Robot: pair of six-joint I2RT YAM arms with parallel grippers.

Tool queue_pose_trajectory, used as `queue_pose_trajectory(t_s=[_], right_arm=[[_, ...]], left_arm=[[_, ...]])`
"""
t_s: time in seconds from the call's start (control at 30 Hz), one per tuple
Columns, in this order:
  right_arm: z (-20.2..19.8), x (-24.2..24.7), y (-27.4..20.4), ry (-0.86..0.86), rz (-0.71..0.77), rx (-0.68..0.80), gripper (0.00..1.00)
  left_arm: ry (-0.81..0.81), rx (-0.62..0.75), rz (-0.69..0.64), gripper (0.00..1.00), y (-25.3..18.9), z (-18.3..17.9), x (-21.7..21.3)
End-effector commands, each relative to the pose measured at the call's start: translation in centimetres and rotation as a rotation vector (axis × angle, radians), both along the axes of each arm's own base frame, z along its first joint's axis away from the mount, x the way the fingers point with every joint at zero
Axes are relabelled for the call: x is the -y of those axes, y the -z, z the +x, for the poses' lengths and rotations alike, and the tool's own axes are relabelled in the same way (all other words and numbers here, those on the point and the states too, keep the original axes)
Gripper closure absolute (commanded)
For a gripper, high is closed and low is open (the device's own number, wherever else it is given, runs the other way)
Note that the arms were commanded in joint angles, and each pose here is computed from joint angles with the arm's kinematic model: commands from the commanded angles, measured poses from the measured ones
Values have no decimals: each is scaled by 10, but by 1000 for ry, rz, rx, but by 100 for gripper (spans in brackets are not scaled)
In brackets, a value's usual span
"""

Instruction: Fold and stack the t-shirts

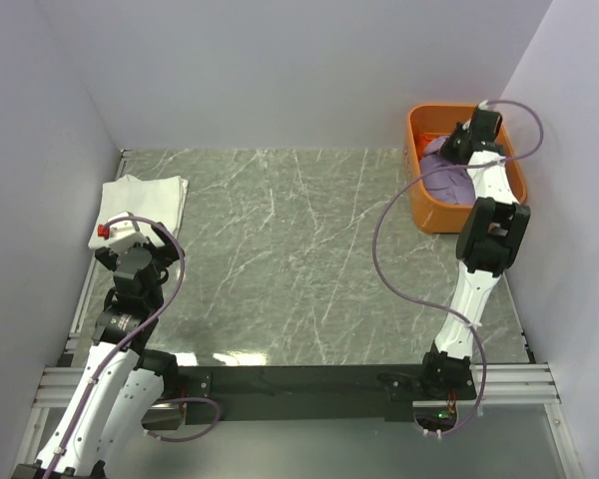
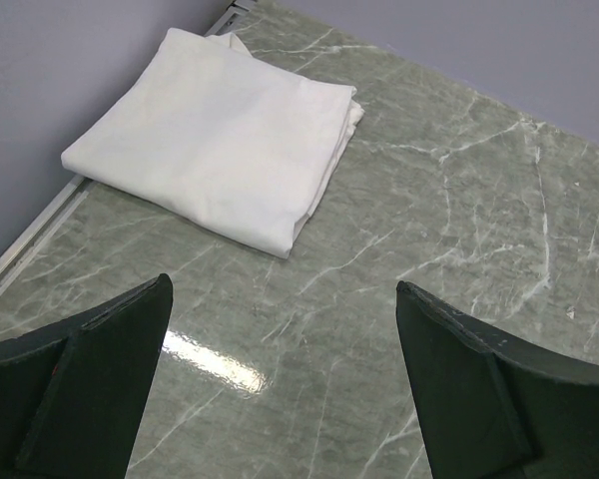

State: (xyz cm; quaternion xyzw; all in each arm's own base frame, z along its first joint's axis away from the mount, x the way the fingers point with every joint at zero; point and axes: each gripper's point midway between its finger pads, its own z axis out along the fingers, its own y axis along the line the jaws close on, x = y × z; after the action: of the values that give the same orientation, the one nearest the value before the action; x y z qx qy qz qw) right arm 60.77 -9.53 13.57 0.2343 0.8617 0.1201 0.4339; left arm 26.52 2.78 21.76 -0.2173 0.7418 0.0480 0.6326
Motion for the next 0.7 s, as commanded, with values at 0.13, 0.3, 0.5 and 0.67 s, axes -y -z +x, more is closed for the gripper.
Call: queue_pose_trajectory(t_s=[0.13, 0.3, 0.5, 0.67], right_arm=[[-26, -43, -230, -86, -167, 483, 100], [-63, -102, -302, -215, -246, 631, 100], [-142, -229, -415, -527, -292, 916, 100], [-220, -302, -478, -721, -250, 1149, 100]], left_arm=[[2, 48, 5, 1, -12, 1, 0], [4, 68, -3, 1, -17, -1, 0], [4, 77, -13, 1, -21, -2, 0], [13, 102, -22, 1, -27, -5, 1]])
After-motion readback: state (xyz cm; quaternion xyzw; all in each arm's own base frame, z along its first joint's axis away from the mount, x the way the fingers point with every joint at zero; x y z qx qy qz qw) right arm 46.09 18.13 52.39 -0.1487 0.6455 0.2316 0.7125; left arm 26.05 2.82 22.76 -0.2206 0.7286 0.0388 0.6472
